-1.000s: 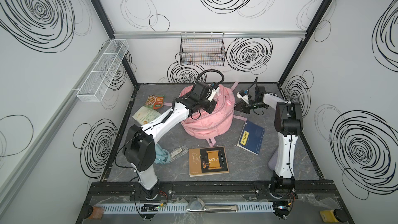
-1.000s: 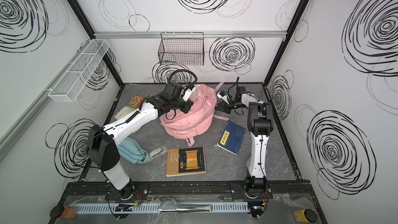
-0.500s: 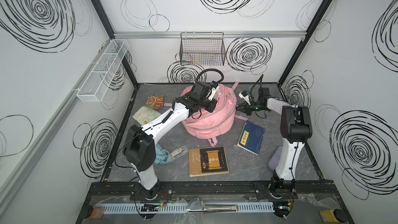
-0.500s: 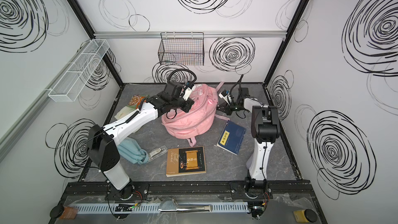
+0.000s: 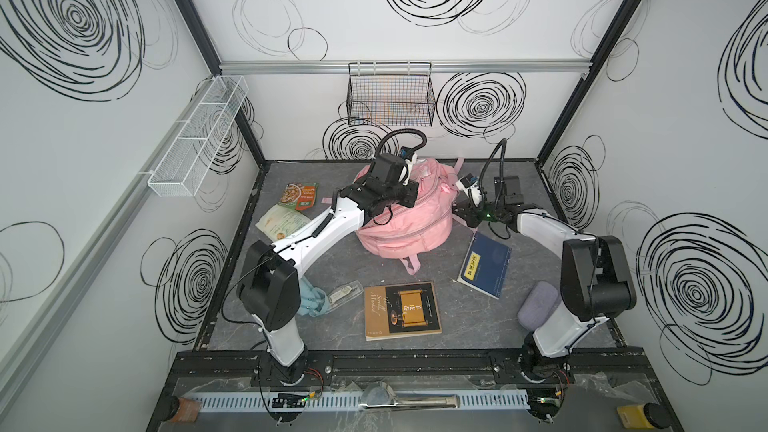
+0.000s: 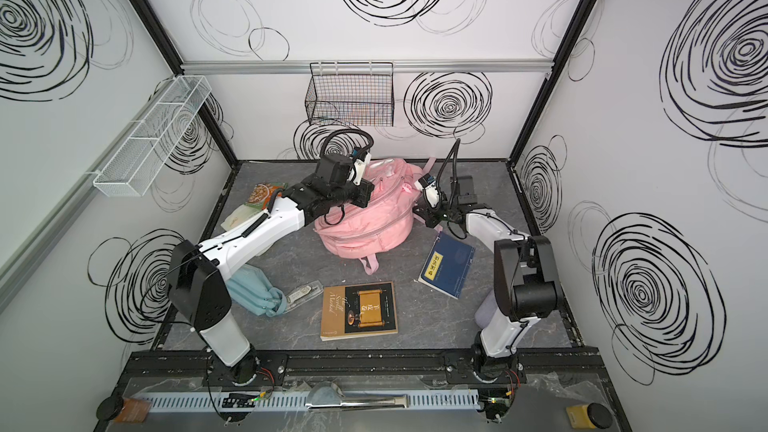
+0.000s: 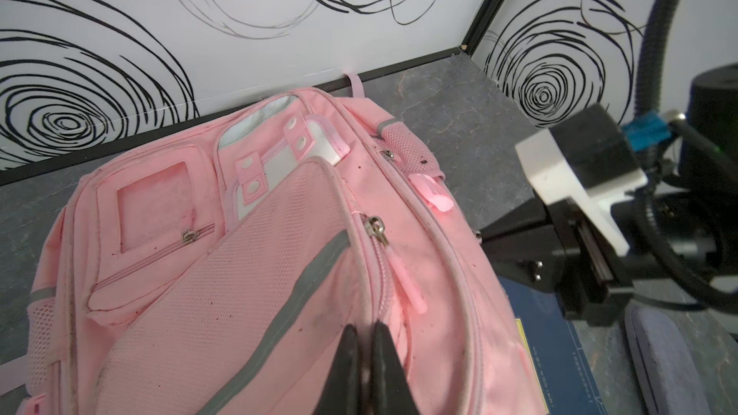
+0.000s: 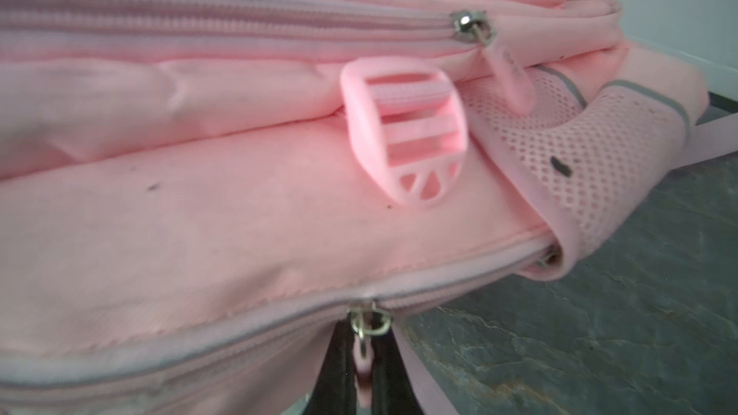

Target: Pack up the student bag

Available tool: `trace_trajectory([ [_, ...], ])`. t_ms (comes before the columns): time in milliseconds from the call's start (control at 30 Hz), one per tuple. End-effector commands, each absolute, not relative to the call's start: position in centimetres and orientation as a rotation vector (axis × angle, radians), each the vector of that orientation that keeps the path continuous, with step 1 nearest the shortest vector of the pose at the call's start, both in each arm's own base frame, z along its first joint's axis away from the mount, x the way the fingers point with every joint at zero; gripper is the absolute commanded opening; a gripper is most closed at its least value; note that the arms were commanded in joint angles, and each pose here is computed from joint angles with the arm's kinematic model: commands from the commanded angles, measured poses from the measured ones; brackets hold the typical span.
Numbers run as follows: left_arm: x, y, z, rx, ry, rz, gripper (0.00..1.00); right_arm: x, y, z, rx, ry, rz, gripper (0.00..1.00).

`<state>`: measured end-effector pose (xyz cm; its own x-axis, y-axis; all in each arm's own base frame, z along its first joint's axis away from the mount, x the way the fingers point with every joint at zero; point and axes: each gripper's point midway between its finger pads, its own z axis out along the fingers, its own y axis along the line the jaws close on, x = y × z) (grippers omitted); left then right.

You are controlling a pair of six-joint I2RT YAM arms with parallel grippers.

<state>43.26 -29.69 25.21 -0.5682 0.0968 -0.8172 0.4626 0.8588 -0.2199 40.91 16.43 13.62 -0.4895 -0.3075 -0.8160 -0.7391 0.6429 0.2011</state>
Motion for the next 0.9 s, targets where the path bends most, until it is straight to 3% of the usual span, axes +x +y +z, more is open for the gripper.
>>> trace_trajectory([
  [0, 46.5, -28.9, 32.1, 0.213, 1.905, -0.576, 0.0, 39.8, 17.6, 14.7, -0.773, 2.074, 0.71, 0.0],
  [500, 47.0, -29.4, 27.3, 0.228, 2.004, -0.536, 0.0, 37.3, 17.9, 17.4, -0.51, 2.11, 0.786, 0.0],
  [700, 45.1, -32.3, 27.7, 0.356, 1.965, -0.738, 0.0, 35.5, 19.7, 17.5, -0.555, 2.075, 0.865, 0.0],
  [767, 43.2, -34.0, 28.4, 0.495, 1.939, -0.857, 0.49, 35.8, 19.5, 17.4, -0.545, 2.076, 0.852, 0.0],
  [867, 41.3, -34.2, 28.2, 0.634, 1.971, -0.884, 0.79, 36.4, 19.1, 17.3, -0.54, 2.089, 0.843, 0.0],
])
